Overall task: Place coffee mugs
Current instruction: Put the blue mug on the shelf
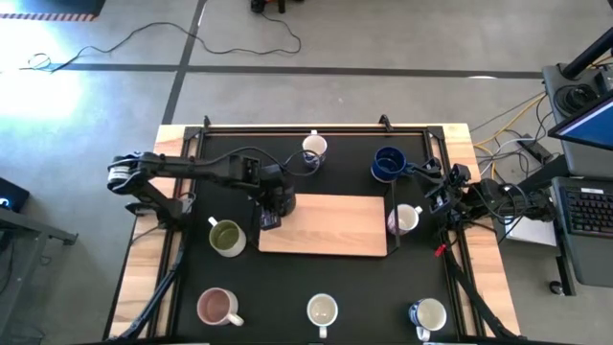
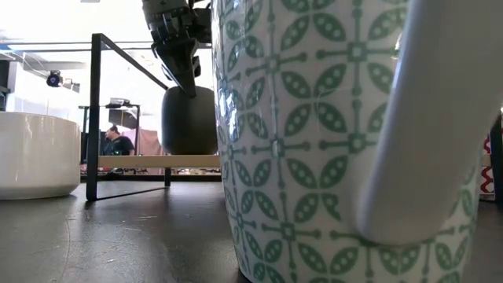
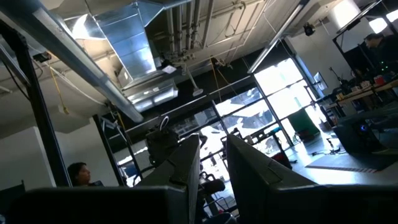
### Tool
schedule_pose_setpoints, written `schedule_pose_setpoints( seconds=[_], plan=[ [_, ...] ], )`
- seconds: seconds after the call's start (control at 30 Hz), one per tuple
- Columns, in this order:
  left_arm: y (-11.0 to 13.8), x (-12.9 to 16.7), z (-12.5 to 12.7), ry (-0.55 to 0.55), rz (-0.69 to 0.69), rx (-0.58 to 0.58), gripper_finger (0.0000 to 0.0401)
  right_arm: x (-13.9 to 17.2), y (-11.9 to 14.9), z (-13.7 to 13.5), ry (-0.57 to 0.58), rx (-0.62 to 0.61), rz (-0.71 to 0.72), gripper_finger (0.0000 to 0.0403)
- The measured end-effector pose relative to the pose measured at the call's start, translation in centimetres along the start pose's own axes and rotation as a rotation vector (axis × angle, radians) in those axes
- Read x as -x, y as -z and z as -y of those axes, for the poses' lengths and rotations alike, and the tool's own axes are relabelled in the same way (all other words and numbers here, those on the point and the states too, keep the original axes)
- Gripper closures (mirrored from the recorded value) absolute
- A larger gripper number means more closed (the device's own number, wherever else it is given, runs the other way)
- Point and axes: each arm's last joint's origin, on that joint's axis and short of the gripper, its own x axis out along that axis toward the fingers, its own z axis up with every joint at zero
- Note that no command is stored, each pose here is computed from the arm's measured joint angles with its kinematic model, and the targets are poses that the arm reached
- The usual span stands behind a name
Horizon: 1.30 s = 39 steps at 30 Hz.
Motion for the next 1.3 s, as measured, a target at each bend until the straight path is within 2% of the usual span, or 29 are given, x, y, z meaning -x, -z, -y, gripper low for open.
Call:
schedule_pose_setpoints(
  seconds=[0.97,1.3],
  plan=[
    [0.25,-0.10,0.25,0.049,-0.033,-0.001,0.0382,0.00,0.00,0.00,0.000,0.000,0.000,0.0335],
    [0.21,-0.09,0.19,0.032,-0.027,0.005,0.0343,0.00,0.01,0.00,0.000,0.000,0.000,0.0335]
  ],
)
